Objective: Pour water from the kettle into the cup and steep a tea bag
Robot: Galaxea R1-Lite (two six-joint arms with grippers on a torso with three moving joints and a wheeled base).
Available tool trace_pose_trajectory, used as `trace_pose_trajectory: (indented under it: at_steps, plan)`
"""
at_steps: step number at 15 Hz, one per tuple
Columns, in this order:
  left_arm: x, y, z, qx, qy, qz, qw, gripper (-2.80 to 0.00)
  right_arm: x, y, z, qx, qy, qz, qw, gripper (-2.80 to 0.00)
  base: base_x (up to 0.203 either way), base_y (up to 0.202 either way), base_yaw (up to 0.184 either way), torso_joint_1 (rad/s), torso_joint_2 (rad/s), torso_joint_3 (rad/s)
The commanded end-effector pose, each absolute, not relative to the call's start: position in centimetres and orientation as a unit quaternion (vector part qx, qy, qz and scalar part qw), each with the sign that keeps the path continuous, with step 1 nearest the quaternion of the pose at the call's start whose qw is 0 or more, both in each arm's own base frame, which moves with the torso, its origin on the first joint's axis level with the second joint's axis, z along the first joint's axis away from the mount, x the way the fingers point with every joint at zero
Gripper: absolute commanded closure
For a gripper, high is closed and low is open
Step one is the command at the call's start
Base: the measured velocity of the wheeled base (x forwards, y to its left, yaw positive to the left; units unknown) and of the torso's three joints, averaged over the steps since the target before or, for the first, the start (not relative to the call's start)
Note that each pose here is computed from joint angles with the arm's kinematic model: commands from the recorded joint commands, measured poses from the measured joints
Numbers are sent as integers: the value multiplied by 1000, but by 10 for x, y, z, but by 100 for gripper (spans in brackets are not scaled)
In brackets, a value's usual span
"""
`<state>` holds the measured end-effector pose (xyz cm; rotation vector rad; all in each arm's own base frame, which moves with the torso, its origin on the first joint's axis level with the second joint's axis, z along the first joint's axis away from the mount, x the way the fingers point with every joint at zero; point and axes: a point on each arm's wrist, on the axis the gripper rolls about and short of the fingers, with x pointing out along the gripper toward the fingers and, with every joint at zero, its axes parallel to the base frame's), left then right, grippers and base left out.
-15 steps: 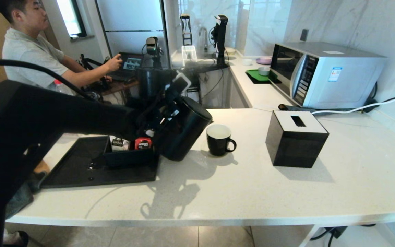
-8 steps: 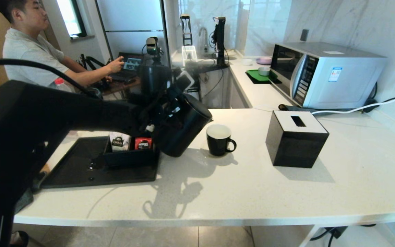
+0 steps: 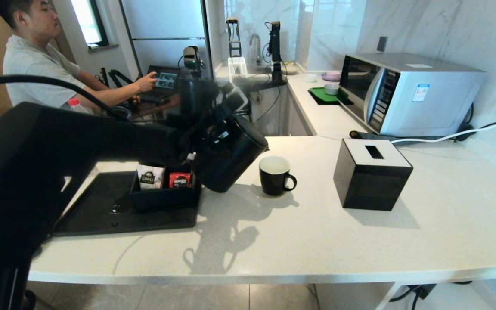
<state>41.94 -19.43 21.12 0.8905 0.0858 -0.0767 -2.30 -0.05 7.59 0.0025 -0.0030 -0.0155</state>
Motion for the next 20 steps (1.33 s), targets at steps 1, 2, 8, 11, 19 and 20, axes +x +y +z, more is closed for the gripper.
trace_pose_trajectory:
  at_steps: [1,2,8,11,19,20]
  plan:
    - [421,-195,210,434,43,-42,899,0,-23,0,76,2,-1,-8,1000,0,0,0,0,0,0,0]
    - [422,-195,208,436,44,-46,898,0,-23,0,76,2,-1,-8,1000,0,0,0,0,0,0,0]
    - [424,-197,204,453,48,-58,888,0,-23,0,76,2,-1,-8,1000,0,0,0,0,0,0,0]
    - [426,-198,205,459,45,-64,885,0,-23,0,76,2,-1,-8,1000,0,0,0,0,0,0,0]
    - [426,-198,203,469,46,-65,880,0,-23,0,76,2,-1,-8,1000,0,0,0,0,0,0,0]
    - [427,-198,204,471,44,-65,878,0,-23,0,76,2,-1,-8,1000,0,0,0,0,0,0,0]
